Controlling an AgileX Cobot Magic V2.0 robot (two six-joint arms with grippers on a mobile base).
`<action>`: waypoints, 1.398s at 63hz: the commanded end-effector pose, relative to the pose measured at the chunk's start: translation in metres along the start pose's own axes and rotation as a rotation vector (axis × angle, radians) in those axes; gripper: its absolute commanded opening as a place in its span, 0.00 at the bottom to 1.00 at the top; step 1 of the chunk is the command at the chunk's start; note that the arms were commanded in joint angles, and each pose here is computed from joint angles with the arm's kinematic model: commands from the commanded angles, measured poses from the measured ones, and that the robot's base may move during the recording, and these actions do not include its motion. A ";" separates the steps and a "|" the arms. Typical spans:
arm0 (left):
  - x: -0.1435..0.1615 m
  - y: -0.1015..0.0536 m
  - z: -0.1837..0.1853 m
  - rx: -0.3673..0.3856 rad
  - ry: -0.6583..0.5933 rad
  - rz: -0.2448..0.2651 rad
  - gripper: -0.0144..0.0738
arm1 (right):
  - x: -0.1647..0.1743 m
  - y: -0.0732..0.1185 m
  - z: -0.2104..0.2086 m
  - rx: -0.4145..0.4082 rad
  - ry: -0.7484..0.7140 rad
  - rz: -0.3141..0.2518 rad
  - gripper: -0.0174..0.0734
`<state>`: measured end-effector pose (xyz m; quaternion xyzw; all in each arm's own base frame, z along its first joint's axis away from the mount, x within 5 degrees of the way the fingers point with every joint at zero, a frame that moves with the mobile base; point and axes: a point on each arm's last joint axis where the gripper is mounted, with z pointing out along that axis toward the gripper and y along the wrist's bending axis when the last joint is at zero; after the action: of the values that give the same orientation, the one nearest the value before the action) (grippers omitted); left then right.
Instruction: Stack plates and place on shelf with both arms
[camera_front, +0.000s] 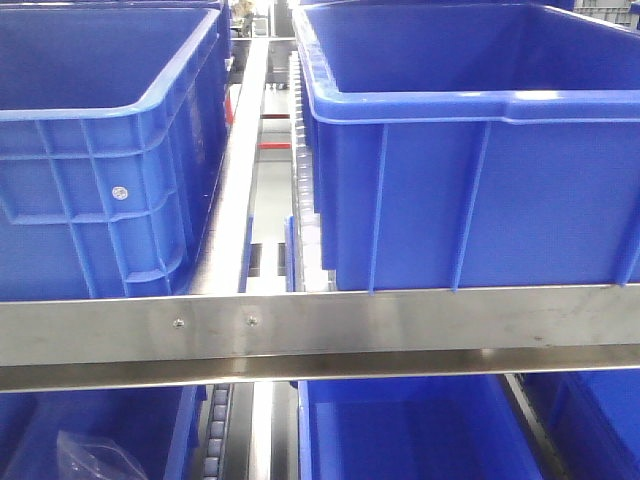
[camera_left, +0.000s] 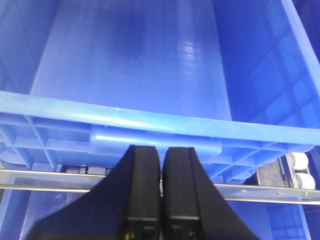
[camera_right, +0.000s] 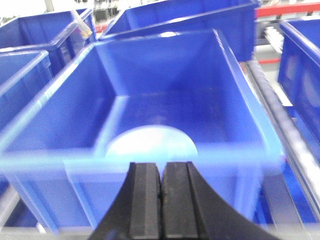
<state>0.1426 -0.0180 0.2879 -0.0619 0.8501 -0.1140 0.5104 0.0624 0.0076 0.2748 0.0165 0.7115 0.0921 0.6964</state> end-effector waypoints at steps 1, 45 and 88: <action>-0.016 -0.005 -0.004 0.029 -0.107 -0.005 0.28 | 0.001 -0.002 -0.010 0.011 -0.131 0.001 0.25; -0.016 -0.005 -0.004 0.029 -0.107 -0.005 0.28 | 0.062 -0.015 -0.008 0.053 -0.137 0.002 0.25; -0.016 -0.005 -0.004 0.029 -0.107 -0.005 0.28 | 0.062 -0.015 -0.008 0.056 -0.135 -0.050 0.25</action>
<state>0.1426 -0.0180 0.2879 -0.0619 0.8501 -0.1140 0.5104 0.0567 0.0025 0.1964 0.0269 0.7128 0.0570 0.6985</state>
